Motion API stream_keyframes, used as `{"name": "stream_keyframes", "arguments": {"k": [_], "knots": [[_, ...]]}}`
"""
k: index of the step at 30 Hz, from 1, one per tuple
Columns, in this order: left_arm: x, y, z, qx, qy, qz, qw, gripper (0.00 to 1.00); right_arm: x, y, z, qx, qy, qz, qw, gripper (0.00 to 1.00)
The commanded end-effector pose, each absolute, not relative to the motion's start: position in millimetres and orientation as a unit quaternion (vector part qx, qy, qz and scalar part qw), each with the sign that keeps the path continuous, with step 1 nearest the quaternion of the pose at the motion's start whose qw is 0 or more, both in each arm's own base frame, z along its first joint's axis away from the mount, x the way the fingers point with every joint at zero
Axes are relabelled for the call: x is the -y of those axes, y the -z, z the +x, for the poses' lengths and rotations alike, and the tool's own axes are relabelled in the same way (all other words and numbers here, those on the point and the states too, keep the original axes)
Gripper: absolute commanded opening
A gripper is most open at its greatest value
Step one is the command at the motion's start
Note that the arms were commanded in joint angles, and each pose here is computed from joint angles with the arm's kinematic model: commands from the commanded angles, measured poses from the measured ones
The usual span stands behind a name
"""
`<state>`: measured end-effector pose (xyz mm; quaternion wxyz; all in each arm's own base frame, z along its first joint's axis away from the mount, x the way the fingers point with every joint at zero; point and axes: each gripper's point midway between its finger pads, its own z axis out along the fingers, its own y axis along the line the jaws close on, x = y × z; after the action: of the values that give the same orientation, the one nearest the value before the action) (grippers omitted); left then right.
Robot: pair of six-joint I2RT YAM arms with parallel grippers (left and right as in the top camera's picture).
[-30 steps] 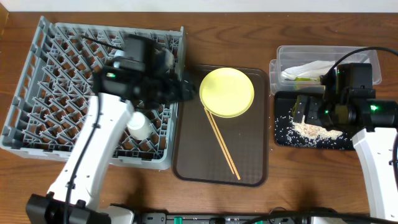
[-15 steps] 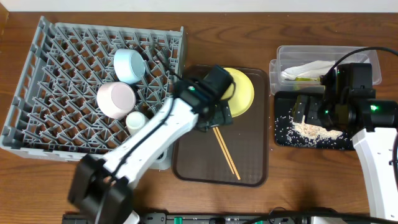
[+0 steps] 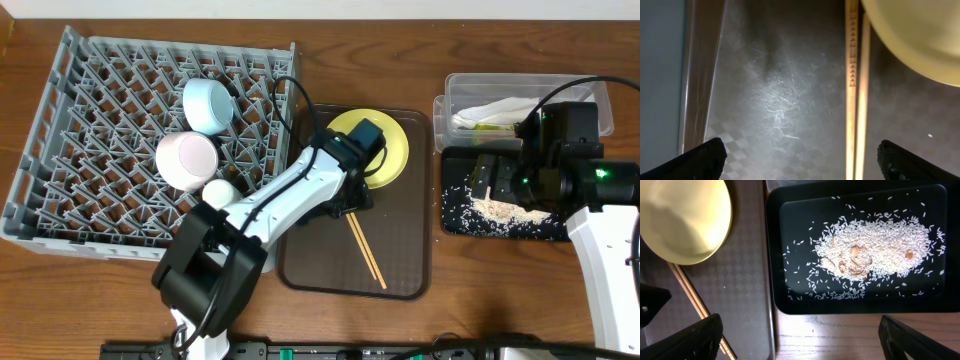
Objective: Sort waste into correct bins and load items into the dishwasher
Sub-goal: 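Move the left gripper down over the wooden chopsticks on the tray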
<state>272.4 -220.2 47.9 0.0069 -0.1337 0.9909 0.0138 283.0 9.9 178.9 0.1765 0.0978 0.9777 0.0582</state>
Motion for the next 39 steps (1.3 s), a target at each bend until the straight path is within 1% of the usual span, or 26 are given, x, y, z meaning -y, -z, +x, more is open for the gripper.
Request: {"name": "stream_keyframes", "arguments": {"k": [1, 23, 39], "knots": [[215.3, -35.3, 270.0, -0.989, -0.033, -0.147, -0.002, 0.99, -3.8, -186.1, 285.2, -0.974, -0.054, 0.111, 0.188, 0.97], [219.7, -11.4, 265.9, -0.988, -0.049, -0.144, -0.018, 1.00, -3.8, -185.7, 284.3, -0.975, -0.054, 0.111, 0.186, 0.97], [213.3, 3.3, 250.7, -0.987, -0.063, -0.143, -0.029, 0.98, -3.9, -185.4, 283.6, -0.975, -0.054, 0.111, 0.185, 0.97]]}}
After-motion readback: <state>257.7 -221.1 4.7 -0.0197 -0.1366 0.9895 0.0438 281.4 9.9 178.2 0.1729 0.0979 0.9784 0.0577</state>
